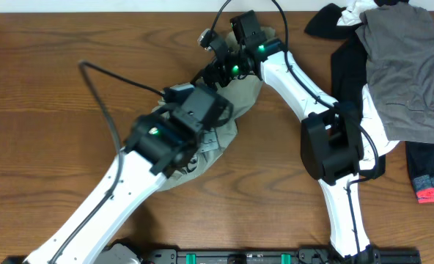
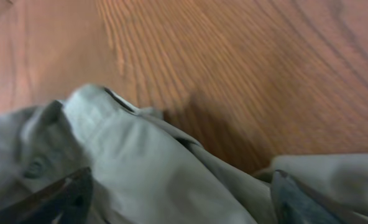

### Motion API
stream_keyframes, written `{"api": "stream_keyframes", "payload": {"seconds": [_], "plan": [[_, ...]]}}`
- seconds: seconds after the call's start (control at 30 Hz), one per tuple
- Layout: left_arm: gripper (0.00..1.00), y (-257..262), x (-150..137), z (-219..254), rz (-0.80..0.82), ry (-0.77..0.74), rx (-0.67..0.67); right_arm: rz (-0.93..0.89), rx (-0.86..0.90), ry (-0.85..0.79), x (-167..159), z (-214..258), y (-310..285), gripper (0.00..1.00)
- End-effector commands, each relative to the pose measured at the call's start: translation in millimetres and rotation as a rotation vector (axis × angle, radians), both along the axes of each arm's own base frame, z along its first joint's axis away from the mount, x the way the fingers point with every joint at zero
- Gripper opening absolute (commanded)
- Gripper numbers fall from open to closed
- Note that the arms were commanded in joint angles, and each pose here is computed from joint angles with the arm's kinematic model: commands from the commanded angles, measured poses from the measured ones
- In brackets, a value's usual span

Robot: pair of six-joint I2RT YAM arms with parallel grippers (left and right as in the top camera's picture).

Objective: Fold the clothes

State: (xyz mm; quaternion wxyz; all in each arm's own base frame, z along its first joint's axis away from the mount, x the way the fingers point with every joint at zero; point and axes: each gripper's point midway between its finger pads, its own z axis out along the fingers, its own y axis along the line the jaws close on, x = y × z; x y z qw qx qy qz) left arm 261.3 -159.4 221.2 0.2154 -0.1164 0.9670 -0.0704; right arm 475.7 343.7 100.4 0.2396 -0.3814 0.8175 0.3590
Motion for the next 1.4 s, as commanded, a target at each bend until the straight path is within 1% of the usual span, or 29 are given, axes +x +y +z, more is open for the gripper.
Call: {"api": "stream_keyframes", "payload": {"seconds": [0.0,0.07,0.17,0.2,0.23,0.3,0.33,0.37,0.4,0.47,0.5,0.53,0.63,0.73,0.8,0.9,0.97,1.1,1.17,1.33,1.37], "plan": [[0.06,16,3,13,0.051,-0.052,-0.005,0.019,-0.067,-0.044,7,-29,-5,0.97],[0.06,18,3,16,0.057,-0.064,-0.014,0.014,-0.085,-0.061,11,-38,-6,0.99],[0.06,18,3,17,0.057,-0.065,-0.016,0.015,-0.082,-0.072,15,-46,-2,0.99],[0.06,17,3,16,0.055,-0.061,-0.016,0.016,-0.084,-0.067,14,-50,-2,0.99],[0.06,17,3,16,0.055,-0.061,-0.017,0.017,-0.087,-0.059,13,-53,-2,0.95],[0.06,18,3,16,0.056,-0.061,-0.016,0.021,-0.095,-0.035,9,-57,-3,0.81],[0.06,18,3,16,0.056,-0.062,-0.016,0.022,-0.101,-0.024,7,-59,-4,0.71],[0.06,18,3,16,0.056,-0.062,-0.016,0.023,-0.105,-0.016,5,-60,-5,0.57],[0.06,18,3,16,0.053,-0.063,-0.014,0.023,-0.106,-0.009,4,-60,-6,0.38],[0.06,18,3,16,0.05,-0.064,-0.009,0.01,-0.095,-0.004,7,-53,-8,0.14],[0.06,18,3,16,0.046,-0.065,-0.007,-0.002,-0.086,-0.004,10,-46,-11,0.06],[0.06,18,4,16,0.042,-0.067,-0.003,-0.017,-0.075,-0.004,13,-38,-14,0.01],[0.06,22,5,17,0.053,-0.079,0.016,-0.051,-0.044,-0.031,24,2,-29,0.01],[0.06,26,7,18,0.063,-0.089,0.032,-0.113,-0.037,-0.041,30,44,-56,0.01],[0.06,29,8,17,0.073,-0.088,0.038,-0.191,-0.044,-0.011,29,71,-86,0.01],[0.06,36,10,17,0.095,-0.083,0.042,-0.322,-0.095,0.072,24,85,-129,0.01],[0.06,42,11,16,0.105,-0.08,0.05,-0.386,-0.151,0.147,14,80,-157,0.01],[0.06,52,14,15,0.117,-0.071,0.069,-0.442,-0.291,0.334,-17,50,-193,0.01],[0.06,57,15,13,0.129,-0.063,0.077,-0.445,-0.357,0.428,-38,32,-203,0.01],[0.06,61,18,9,0.124,-0.049,0.097,-0.477,-0.515,0.593,-78,-10,-222,0.01],[0.06,61,19,8,0.124,-0.046,0.1,-0.481,-0.538,0.61,-84,-17,-226,0.04]]}}
